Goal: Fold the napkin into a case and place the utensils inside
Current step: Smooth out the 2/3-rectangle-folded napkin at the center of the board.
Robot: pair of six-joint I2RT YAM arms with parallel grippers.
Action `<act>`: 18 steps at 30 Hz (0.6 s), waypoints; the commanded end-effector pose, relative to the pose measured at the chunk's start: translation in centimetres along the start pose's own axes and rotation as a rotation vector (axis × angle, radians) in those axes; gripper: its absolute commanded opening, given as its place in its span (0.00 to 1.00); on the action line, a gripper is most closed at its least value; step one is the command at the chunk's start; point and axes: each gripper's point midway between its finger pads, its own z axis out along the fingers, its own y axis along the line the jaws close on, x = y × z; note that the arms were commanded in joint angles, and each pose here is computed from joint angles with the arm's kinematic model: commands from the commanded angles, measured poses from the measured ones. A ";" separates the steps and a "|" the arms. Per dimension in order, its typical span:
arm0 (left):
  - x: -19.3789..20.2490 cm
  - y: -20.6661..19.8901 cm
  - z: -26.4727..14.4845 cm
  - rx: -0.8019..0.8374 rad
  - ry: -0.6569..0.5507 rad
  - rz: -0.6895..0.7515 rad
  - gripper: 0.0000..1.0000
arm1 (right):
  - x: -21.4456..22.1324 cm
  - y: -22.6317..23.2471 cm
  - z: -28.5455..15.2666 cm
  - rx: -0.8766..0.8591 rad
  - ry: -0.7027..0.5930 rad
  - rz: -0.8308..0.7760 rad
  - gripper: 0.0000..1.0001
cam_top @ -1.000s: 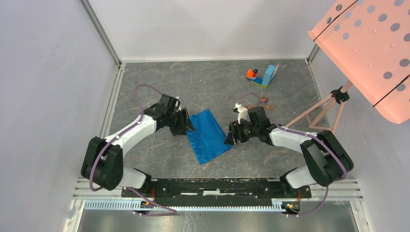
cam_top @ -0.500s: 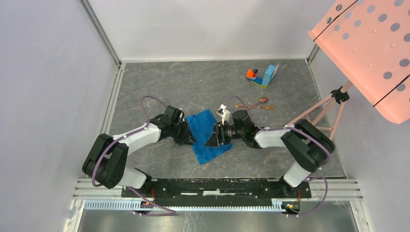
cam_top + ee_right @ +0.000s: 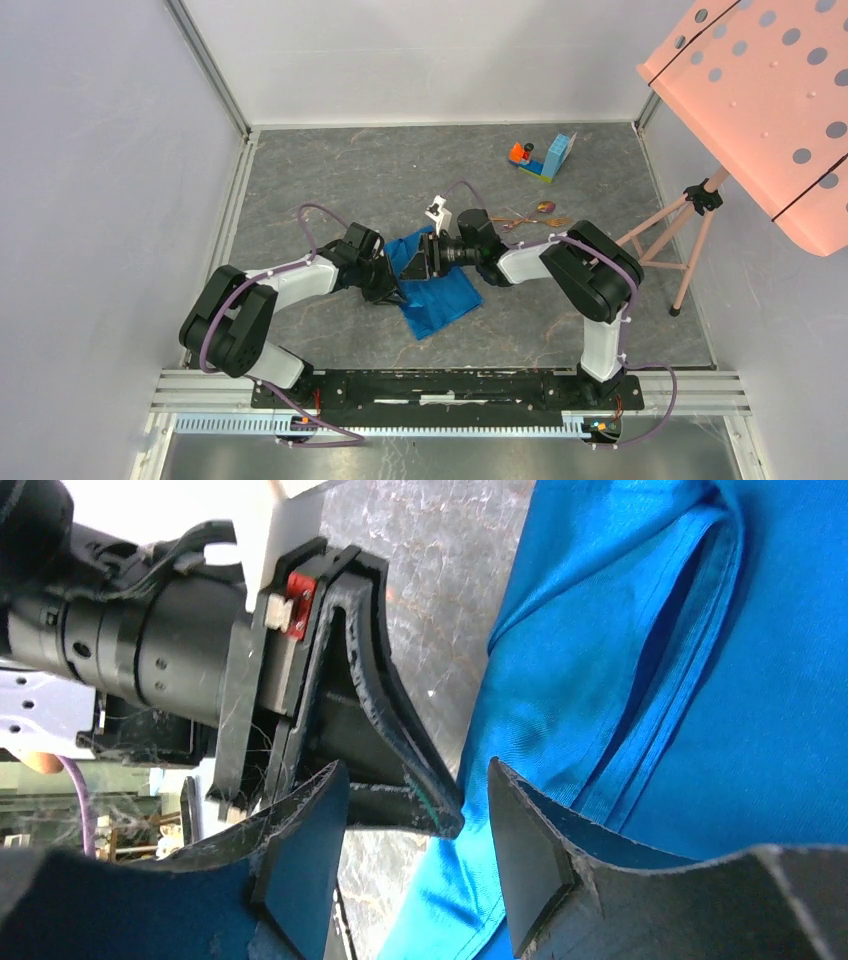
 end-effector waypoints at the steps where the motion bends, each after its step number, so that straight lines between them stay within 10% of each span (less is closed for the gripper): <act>1: 0.4 1.4 0.5 -0.055 0.000 -0.012 0.26 | -2.1 -0.3 1.0 -0.012 -0.034 -0.029 0.60; 18: 0.7 1.8 0.7 -0.057 0.004 -0.009 0.25 | -3.4 -4.2 2.2 0.046 -0.002 -0.047 0.62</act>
